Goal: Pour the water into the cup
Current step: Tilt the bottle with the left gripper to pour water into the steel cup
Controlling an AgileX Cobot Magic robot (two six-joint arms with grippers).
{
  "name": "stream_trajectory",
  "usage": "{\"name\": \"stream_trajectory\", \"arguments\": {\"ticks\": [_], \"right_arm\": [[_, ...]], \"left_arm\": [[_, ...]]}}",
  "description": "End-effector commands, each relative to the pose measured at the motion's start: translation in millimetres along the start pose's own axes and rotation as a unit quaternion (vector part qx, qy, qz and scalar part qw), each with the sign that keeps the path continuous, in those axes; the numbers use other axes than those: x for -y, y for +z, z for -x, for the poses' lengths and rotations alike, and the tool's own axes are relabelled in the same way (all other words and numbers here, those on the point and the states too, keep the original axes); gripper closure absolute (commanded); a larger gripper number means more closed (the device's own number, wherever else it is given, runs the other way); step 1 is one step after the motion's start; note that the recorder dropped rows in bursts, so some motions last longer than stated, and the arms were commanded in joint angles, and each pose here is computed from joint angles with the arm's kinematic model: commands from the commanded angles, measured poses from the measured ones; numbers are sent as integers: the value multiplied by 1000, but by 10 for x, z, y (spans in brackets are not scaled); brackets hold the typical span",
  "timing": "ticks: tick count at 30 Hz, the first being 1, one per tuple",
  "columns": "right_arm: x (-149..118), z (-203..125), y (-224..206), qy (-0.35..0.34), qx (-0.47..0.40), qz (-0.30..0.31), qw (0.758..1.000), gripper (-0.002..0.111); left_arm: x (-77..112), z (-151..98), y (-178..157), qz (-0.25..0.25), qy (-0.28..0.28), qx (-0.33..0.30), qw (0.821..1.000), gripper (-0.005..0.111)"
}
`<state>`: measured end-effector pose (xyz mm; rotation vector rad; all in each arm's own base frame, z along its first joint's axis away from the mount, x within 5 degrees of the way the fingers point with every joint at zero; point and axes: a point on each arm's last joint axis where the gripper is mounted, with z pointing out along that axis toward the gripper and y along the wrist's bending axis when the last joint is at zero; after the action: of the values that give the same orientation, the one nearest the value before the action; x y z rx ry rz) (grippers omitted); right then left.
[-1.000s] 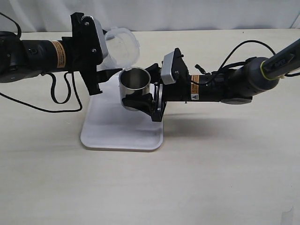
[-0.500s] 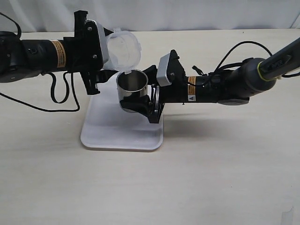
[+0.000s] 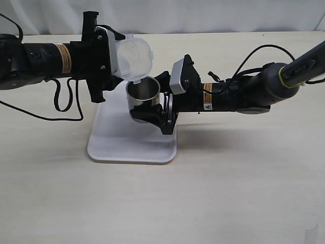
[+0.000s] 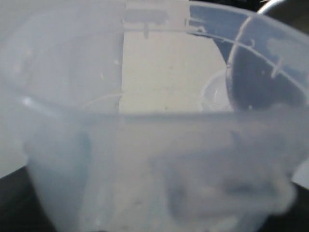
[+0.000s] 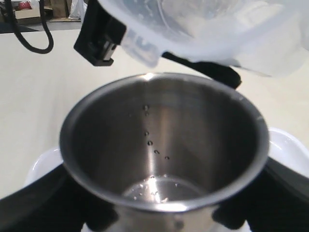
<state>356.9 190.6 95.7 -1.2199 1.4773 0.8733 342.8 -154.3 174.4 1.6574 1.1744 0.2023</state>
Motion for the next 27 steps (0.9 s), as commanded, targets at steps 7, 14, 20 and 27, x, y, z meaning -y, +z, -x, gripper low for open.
{"name": "stream_trajectory", "arguments": {"ticks": [7,14,20,27], "right_arm": [[-35,79,-6,-16,18,24,999,104],[-39,78,-6,-17,18,27,999,104],[-55,72,-7,-22,14,36,999,104],[-79,83,-9,-26,21,49,998,104]], "left_arm": [[-99,58,-21,25,40,16,999,107],[-99,58,-21,25,73,15,997,107],[-99,58,-21,25,74,15,997,107],[-99,58,-21,25,86,15,996,107]]}}
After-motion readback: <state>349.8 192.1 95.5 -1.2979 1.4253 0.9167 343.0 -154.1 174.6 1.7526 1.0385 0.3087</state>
